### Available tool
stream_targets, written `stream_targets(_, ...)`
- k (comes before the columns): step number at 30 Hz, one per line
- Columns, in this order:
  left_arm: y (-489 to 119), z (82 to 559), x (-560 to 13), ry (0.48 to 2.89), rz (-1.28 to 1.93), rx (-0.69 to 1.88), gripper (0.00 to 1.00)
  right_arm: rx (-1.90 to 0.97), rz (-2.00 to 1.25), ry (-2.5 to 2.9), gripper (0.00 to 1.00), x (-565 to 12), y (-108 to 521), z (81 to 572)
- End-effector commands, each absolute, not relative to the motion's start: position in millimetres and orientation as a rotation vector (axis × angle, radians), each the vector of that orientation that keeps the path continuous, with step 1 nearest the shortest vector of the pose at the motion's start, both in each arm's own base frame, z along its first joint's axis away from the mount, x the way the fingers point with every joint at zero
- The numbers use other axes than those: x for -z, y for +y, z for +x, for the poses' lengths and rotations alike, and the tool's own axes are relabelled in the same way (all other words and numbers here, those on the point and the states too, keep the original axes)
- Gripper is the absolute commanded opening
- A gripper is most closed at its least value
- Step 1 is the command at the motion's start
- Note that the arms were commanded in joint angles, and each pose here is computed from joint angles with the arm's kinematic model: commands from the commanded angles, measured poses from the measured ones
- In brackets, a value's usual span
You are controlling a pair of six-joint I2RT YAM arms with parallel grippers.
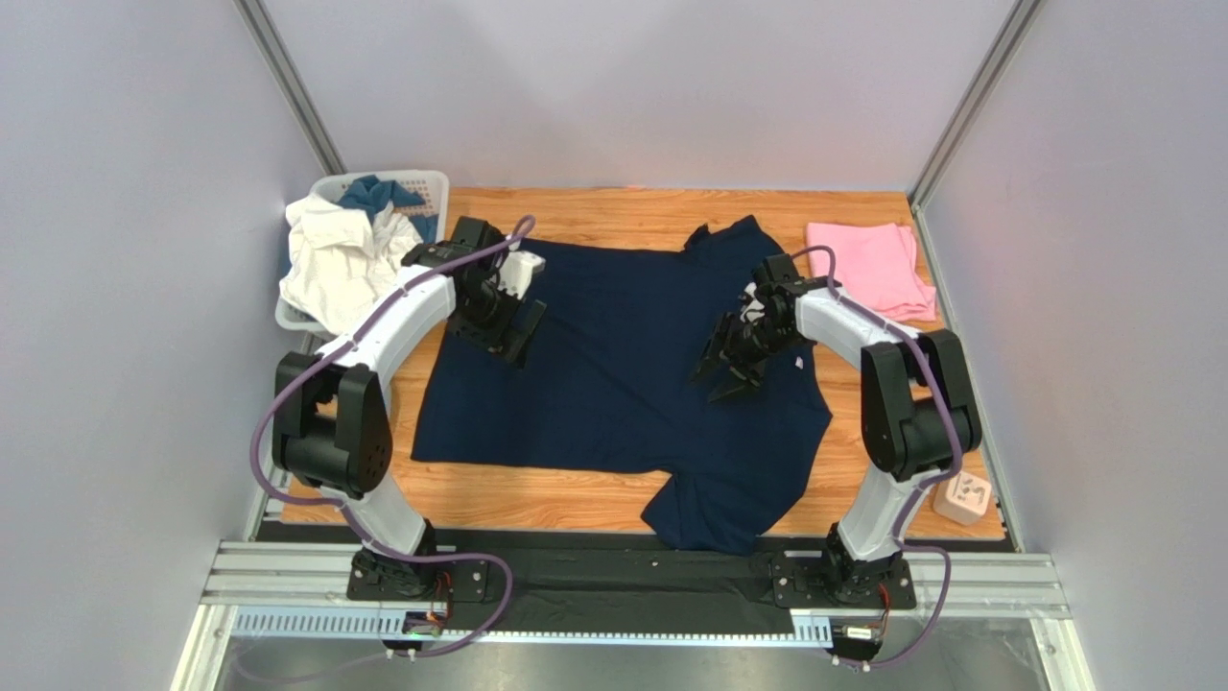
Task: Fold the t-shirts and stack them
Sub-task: Flatten out the tshirt
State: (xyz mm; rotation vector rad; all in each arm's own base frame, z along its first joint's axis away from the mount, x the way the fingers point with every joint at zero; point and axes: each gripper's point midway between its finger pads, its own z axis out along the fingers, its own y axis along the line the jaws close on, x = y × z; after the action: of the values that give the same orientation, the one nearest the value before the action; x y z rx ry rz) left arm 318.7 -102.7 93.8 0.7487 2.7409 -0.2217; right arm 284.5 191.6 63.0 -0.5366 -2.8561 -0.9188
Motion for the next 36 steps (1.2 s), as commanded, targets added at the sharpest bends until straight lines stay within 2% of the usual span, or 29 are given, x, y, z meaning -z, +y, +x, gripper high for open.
stream_targets(1,-115,319,-148,2.601,0.726,0.295,0.95,1.075,-0.457,-2.948,0.55,-105,198,300)
stream_targets(5,-111,323,-187,2.414,0.762,0.230,0.95,1.159,-0.313,-3.070,0.59,-150,198,315)
stream_targets(8,-105,329,-222,2.313,0.719,0.165,0.98,1.222,-0.205,-3.218,0.73,-198,195,331)
stream_targets(9,-104,328,-233,2.307,0.715,0.163,0.98,1.232,-0.180,-3.275,0.80,-213,193,336)
stream_targets(11,-106,324,-238,2.325,0.720,0.185,0.98,1.239,-0.160,-3.336,0.82,-228,189,339)
stream_targets(14,-109,311,-233,2.365,0.746,0.233,0.97,1.231,-0.191,-3.342,0.72,-233,185,331)
stream_targets(15,-109,307,-223,2.386,0.760,0.242,0.98,1.235,-0.211,-3.319,0.62,-230,187,326)
stream_targets(19,-108,296,-188,2.462,0.785,0.248,0.97,1.163,-0.302,-3.223,0.42,-189,186,308)
stream_targets(20,-107,290,-174,2.499,0.798,0.254,0.97,1.163,-0.315,-3.207,0.29,-184,186,307)
stream_targets(23,-109,287,-156,2.541,0.825,0.243,0.95,1.183,-0.342,-3.164,0.00,-176,190,309)
stream_targets(26,-111,301,-180,2.463,0.812,0.207,0.95,1.187,-0.333,-3.181,0.00,-186,192,320)
stream_targets(29,-112,319,-232,2.305,0.802,0.142,0.82,1.205,-0.306,-3.230,0.00,-209,193,331)
stream_targets(31,-110,322,-265,2.213,0.770,0.110,0.49,1.151,-0.310,-3.301,0.00,-221,186,334)
stream_targets(32,-110,323,-283,2.173,0.743,0.109,0.29,1.153,-0.286,-3.339,0.00,-231,185,333)
stream_targets(33,-108,321,-293,2.152,0.719,0.097,0.00,1.150,-0.275,-3.365,0.00,-238,184,332)
stream_targets(36,-108,309,-298,2.152,0.712,0.128,0.00,1.158,-0.253,-3.402,0.00,-250,184,319)
